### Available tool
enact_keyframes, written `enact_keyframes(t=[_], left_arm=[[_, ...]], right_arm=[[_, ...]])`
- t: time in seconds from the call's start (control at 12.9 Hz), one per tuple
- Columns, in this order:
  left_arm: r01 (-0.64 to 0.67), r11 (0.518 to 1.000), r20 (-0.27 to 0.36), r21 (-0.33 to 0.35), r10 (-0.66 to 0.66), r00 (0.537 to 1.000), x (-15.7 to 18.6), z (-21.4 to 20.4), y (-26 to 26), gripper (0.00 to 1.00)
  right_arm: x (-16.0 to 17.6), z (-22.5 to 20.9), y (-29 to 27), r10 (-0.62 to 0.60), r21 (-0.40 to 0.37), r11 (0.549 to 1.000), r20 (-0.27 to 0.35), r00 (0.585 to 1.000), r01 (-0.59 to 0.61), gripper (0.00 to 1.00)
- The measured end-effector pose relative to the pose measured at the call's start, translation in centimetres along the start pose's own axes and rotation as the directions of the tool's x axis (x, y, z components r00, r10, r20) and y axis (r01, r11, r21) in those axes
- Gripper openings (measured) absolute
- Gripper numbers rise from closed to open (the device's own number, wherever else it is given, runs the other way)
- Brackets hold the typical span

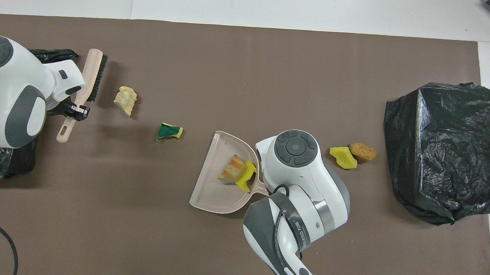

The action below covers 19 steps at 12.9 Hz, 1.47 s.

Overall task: Sweep and dump trash in bin
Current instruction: 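Sweep more crumbs and sponge pieces into the dustpan with the left gripper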

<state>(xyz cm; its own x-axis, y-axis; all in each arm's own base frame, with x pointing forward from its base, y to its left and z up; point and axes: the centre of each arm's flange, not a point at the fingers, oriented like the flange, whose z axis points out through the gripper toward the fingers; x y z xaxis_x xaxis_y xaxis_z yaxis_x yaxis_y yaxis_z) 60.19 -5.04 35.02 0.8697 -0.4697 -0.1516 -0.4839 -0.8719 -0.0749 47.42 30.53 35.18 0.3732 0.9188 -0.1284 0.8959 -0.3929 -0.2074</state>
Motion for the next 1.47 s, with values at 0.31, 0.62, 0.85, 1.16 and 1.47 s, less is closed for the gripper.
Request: enact_keyframes(t=[0.31,0.62,0.85,1.16,1.47], left_arm=[[-0.035,0.992,0.006,-0.123,0.036,0.999,-1.9,0.7,6.7,0.26],[-0.097,0.977,0.01,-0.191,0.101,0.995,-2.1,0.2,16.8,0.26],[-0.046,0.977,0.073,-0.206,0.062,0.995,-3.2,-0.9,24.4,0.26],[0.081,0.967,0.1,-0.241,-0.058,0.993,-3.2,-1.6,27.0,0.26],[0.295,0.928,0.146,-0.23,-0.267,0.953,-3.4,-3.3,24.9,0.26]], right_arm=[[0.0,0.0,0.0,0.001,0.0,1.0,0.0,1.0,-0.001,0.33],[0.0,0.1,-0.1,0.012,0.001,1.0,0.002,1.0,-0.012,0.33],[0.0,0.1,-0.1,0.013,0.001,1.0,0.002,1.0,-0.013,0.33],[0.0,0.2,-0.1,0.013,0.002,1.0,0.003,1.0,-0.013,0.33],[0.0,0.2,-0.1,0.013,0.002,1.0,0.003,1.0,-0.013,0.33]])
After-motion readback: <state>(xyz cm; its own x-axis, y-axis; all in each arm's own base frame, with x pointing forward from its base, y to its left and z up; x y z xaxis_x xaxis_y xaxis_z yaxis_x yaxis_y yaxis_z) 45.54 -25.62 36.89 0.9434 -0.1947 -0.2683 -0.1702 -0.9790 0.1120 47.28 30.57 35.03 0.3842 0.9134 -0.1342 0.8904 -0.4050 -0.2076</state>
